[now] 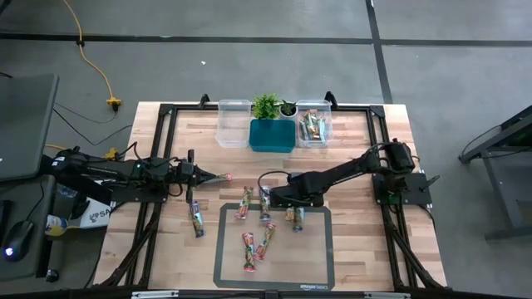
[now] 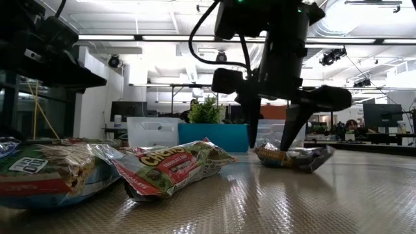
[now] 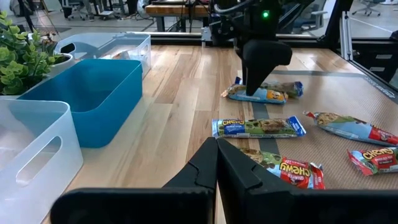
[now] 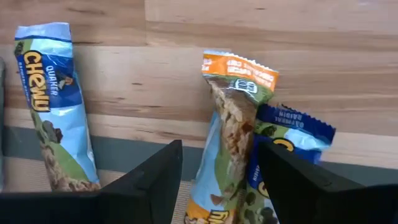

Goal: Pick and place Granola Bars by type
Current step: Put the yellow granola bar into the right transparent bin

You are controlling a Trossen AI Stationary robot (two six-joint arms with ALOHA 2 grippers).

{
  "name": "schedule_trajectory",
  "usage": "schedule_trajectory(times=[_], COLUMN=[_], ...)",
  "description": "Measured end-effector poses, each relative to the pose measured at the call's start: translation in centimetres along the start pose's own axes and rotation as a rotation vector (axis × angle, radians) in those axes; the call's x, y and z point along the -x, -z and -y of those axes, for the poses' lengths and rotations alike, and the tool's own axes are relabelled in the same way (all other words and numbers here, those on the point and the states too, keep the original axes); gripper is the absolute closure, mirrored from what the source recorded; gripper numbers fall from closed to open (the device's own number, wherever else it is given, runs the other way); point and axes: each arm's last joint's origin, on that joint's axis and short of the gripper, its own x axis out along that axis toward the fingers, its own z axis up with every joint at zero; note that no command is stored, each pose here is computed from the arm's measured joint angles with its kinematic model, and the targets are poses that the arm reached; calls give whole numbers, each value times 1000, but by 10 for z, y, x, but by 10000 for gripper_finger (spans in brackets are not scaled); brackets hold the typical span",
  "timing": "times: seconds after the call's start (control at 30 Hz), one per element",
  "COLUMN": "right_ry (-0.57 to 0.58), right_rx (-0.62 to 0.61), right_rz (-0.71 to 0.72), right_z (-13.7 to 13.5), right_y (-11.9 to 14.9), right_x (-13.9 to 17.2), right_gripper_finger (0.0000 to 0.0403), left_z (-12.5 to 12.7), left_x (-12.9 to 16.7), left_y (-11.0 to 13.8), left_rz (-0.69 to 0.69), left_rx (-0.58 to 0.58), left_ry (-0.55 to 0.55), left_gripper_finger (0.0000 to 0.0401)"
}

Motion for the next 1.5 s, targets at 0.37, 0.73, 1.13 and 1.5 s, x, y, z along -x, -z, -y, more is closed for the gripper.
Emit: schedule_trajectory(times=[0.37,0.73,1.13,1.5], right_ry=[-34,-25,-14,-21], right_rx=[-13,4,33,61], right_rz=[1,-7,-13,-12], right_z=[-2,-3,-2,-2], right_y=[-5,-13,-13,-13], right_x=[-4,-5,-5,-5], right_gripper_finger=[203,235,316,364], left_z=[0,0,0,0], left_x=[0,0,0,0], left_y=[0,0,0,0], left_rz=[0,0,0,0], left_rx=[0,0,0,0], left_ry=[0,0,0,0], left_gripper_finger=[400,400,400,400])
